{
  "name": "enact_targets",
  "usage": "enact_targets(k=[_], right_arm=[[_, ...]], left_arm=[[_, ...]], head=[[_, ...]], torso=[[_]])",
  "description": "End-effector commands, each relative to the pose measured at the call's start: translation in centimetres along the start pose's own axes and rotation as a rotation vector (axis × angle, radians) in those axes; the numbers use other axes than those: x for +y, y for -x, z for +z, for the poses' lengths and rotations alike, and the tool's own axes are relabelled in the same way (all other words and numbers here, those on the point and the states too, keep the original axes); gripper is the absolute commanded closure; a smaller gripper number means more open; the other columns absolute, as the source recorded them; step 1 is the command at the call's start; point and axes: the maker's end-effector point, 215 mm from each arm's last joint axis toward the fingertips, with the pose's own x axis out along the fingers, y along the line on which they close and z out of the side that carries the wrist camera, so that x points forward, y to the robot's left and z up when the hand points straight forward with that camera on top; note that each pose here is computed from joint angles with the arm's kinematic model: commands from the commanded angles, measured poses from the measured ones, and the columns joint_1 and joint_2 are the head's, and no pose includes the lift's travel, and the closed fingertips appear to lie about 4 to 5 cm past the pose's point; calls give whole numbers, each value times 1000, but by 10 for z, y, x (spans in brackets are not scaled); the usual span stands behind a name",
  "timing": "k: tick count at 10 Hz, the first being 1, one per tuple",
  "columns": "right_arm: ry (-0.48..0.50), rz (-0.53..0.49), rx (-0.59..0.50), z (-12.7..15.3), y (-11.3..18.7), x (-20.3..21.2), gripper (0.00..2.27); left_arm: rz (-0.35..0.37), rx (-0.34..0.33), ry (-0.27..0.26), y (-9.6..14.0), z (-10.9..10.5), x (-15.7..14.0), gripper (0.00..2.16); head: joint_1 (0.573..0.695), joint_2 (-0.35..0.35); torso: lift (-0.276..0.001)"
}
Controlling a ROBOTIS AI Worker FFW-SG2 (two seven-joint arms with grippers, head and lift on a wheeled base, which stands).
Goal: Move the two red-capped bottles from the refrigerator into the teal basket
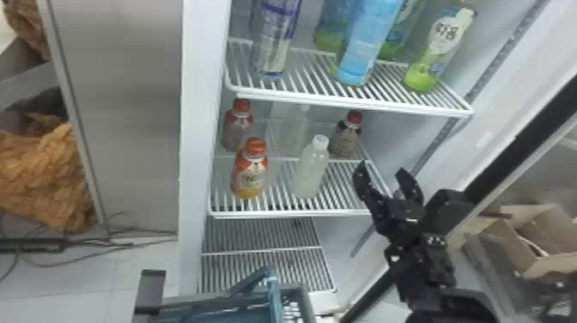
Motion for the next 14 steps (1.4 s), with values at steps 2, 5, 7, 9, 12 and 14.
enact_targets(k=[2,5,7,9,12,14], right_arm=[[3,8,-4,-2,-32,-8,165],[-13,8,-5,-15,-69,-15,124],[-9,4,13,-23,-89,-18,124],[5,7,25,-27,-105,-18,105],[20,31,24,-21,-120,-13,79],[21,66,44,-27,-129,4,75]], left_arm=[[-2,2,1,-1,-1,-1,1134],[-5,1,-1,-1,0,-2,1134],[-6,1,0,-1,0,-2,1134],[-8,1,0,-1,0,-3,1134],[-11,2,-3,-2,2,-4,1134],[-13,5,-5,-3,1,-5,1134]], head=[[695,-350],[695,-350],[695,-350],[695,-350],[695,-350],[695,-350]], torso=[[-228],[-228],[-228],[-228],[-228],[-228]])
